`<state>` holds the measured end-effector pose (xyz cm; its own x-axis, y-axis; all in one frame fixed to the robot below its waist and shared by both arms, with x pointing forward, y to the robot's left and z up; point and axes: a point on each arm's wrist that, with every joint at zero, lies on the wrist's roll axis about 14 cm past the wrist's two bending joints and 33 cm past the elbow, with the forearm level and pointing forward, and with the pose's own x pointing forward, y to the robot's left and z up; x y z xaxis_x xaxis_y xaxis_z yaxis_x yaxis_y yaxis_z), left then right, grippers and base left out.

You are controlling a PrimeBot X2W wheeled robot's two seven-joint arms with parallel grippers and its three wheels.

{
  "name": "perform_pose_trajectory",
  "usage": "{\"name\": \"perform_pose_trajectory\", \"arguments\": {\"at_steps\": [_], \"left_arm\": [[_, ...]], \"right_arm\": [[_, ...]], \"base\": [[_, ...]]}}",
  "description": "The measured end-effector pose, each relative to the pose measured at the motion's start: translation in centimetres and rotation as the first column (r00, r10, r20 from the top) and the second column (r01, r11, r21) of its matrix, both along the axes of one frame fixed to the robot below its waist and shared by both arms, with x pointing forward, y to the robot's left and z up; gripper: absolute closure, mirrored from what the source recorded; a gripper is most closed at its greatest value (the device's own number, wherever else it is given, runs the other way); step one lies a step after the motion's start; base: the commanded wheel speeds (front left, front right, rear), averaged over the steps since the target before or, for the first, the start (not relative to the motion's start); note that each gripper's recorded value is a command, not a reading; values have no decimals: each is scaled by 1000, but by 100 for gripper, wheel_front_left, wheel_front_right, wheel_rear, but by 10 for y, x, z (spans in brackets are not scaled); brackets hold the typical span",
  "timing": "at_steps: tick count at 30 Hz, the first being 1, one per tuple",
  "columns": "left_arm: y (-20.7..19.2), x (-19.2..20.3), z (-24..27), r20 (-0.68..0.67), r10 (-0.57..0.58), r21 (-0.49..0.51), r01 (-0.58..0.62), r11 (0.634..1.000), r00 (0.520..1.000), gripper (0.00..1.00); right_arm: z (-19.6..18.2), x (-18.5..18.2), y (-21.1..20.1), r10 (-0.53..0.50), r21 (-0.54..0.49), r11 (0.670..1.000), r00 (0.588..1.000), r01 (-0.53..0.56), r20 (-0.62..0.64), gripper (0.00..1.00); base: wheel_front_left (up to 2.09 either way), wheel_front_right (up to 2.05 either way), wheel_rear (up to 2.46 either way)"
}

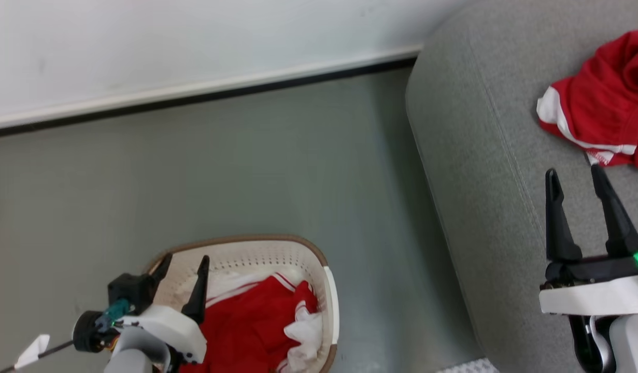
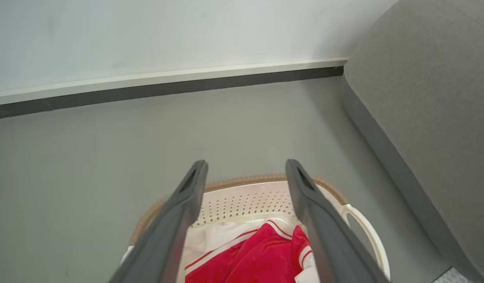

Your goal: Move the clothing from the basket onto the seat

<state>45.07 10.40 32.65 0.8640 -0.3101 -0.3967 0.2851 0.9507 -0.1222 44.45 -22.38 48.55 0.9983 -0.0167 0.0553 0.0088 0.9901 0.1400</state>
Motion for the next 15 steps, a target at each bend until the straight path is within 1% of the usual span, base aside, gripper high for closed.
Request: {"name": "perform_pose_trajectory", "arguments": {"at_steps": [8,9,11,12,15], "left_arm": [[-23,1,-62,-163,-90,-6,90,996,983,0],[-23,1,-62,-163,-90,-6,90,996,983,0],[-34,-3,-87,-230,-132,-11,133,991,964,0],[-34,-3,-87,-230,-132,-11,133,991,964,0],[-33,-4,-113,-292,-151,-1,158,988,944,0]], "right_arm": [[-8,23,-3,-13,-14,1000,1000,13,10,0],[-8,23,-3,-13,-14,1000,1000,13,10,0],[-17,32,0,-7,-19,1000,1000,7,1,0],[-17,32,0,-7,-19,1000,1000,7,1,0],[-26,40,3,1,-18,1000,1000,-2,-7,0]], "base": [[0,0,0],[0,0,0],[0,0,0],[0,0,0],[0,0,0]]}}
